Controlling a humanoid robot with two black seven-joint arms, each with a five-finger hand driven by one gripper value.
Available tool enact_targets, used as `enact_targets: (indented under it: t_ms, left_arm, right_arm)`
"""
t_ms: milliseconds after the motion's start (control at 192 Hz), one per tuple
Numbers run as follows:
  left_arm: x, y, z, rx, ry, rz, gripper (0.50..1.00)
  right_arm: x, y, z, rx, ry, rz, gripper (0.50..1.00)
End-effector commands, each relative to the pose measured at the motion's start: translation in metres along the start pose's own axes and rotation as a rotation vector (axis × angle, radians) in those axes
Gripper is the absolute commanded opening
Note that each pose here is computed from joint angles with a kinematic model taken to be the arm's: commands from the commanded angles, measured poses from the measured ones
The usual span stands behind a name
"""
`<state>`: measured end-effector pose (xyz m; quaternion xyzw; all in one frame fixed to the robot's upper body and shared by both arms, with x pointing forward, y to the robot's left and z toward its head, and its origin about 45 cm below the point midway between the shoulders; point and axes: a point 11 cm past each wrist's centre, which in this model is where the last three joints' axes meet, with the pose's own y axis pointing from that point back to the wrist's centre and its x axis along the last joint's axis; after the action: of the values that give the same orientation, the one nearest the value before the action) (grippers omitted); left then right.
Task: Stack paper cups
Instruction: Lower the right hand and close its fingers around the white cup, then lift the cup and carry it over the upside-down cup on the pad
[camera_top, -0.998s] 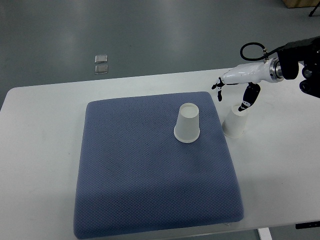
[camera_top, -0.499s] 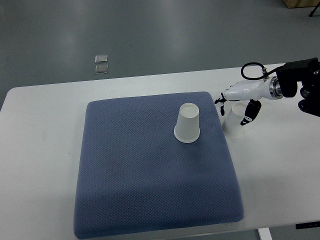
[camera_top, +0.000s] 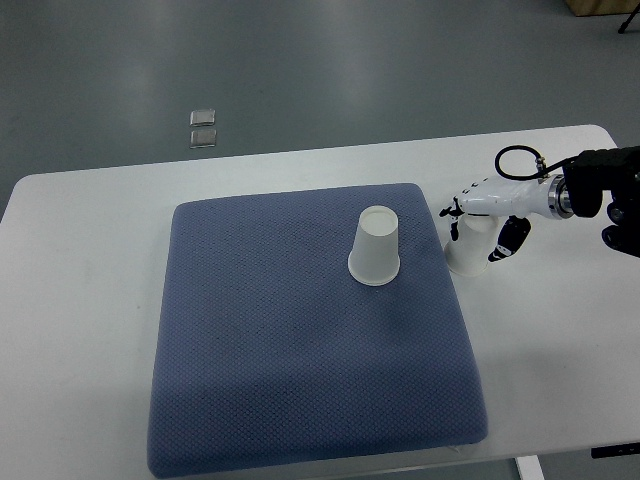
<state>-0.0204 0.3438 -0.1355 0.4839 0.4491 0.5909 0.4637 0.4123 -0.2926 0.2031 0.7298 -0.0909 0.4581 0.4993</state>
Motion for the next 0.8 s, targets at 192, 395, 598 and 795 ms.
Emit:
enact_targets:
  t_ms: [192,395,598,795]
  left_arm:
    - [0.000,0.000,0.000,0.001,0.000,0.000,1.000]
    - [0.000,0.000,0.000,-0.001,0.000,0.000,1.000]
    - [0.000,0.000,0.000,-0.001,0.000,0.000,1.000]
    - [0.000,0.000,0.000,-0.001,0.000,0.000,1.000]
  right_arm:
    - [-0.001,-0.004,0.006,-0.021,0.007,0.026,0.911]
    - [-0.011,-0.005,0.005,-0.019,-0.005,0.013,0.905]
    - [-0.018,-0.007,0.005,-0.019,-0.012,0.000,0.840]
    - [-0.019,-0.012,0.004,-0.016,-0.010,-0.004,0.723]
